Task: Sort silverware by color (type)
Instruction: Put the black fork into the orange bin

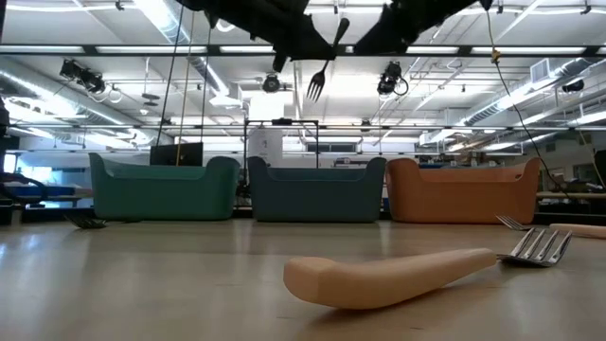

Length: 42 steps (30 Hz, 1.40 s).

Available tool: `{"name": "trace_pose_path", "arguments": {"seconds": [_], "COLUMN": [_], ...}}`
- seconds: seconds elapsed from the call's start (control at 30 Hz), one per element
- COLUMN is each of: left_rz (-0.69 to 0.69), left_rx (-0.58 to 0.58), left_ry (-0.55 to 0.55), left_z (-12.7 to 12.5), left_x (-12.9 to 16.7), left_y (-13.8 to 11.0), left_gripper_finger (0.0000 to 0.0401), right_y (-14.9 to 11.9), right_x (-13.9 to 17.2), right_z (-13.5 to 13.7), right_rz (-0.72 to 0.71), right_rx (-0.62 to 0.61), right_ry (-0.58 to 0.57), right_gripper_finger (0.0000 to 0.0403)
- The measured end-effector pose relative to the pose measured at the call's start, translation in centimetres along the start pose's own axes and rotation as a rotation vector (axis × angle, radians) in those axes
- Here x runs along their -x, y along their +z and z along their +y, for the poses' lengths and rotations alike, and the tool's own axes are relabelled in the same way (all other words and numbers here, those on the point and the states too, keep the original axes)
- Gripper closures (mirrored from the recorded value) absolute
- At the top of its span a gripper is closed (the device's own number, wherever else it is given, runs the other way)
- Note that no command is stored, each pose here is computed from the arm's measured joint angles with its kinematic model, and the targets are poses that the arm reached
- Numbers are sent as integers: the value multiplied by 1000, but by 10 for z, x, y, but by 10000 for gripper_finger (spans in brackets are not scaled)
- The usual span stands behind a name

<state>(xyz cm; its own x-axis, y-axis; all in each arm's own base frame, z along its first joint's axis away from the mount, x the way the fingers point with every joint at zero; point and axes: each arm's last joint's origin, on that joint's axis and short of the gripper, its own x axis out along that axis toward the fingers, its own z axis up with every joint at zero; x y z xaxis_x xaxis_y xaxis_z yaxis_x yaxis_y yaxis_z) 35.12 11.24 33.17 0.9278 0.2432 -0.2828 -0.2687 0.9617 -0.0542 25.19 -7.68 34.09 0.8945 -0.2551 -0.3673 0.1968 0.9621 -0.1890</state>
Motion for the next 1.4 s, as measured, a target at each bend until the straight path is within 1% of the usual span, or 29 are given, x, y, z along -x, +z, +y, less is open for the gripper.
{"name": "trace_pose_path", "arguments": {"seconds": [0.07,0.23,0.3,0.43,0.57,0.7,0.8,0.87,0.93,0.97,1.1,1.2,1.3,1.4], "left_rz": [-18,-27,-35,-20,-25,-23,-19,-19,-18,-18,-14,10,52,94], "left_rx": [-10,-27,-28,-30,-31,-32,-31,-31,-33,-33,-27,0,38,67], "left_ry": [-19,-39,-57,-61,-113,-117,-117,-117,-117,-116,-107,-78,-47,-8], "left_z": [-1,-3,-3,-3,-4,-5,-4,-4,-4,-3,-1,5,16,28], "left_x": [1,2,3,3,3,2,2,2,2,2,2,2,5,9], "left_y": [5,9,11,10,10,10,9,9,9,9,9,7,3,0], "left_gripper_finger": [389,388,388,387,387,386,386,386,385,385,377,356,331,307], "right_y": [4,5,9,19,21,20,20,20,20,20,20,16,7,-6], "right_x": [-5,-10,-9,-4,-7,-7,-7,-7,-7,-7,-7,-7,-5,0], "right_z": [-1,-8,-10,-11,-12,-12,-11,-10,-10,-10,-10,-11,-15,-21], "right_rz": [-51,-82,-129,-220,-248,-247,-240,-240,-240,-241,-237,-201,-107,31], "right_rx": [-45,-207,-246,-244,-279,-290,-298,-298,-310,-319,-347,-343,-316,-269], "right_ry": [-10,-65,-67,-36,-45,-36,-32,-33,-24,-20,-19,-39,-126,-221], "right_gripper_finger": [310,287,280,275,275,276,298,331,374,385,386,394,394,395]}}
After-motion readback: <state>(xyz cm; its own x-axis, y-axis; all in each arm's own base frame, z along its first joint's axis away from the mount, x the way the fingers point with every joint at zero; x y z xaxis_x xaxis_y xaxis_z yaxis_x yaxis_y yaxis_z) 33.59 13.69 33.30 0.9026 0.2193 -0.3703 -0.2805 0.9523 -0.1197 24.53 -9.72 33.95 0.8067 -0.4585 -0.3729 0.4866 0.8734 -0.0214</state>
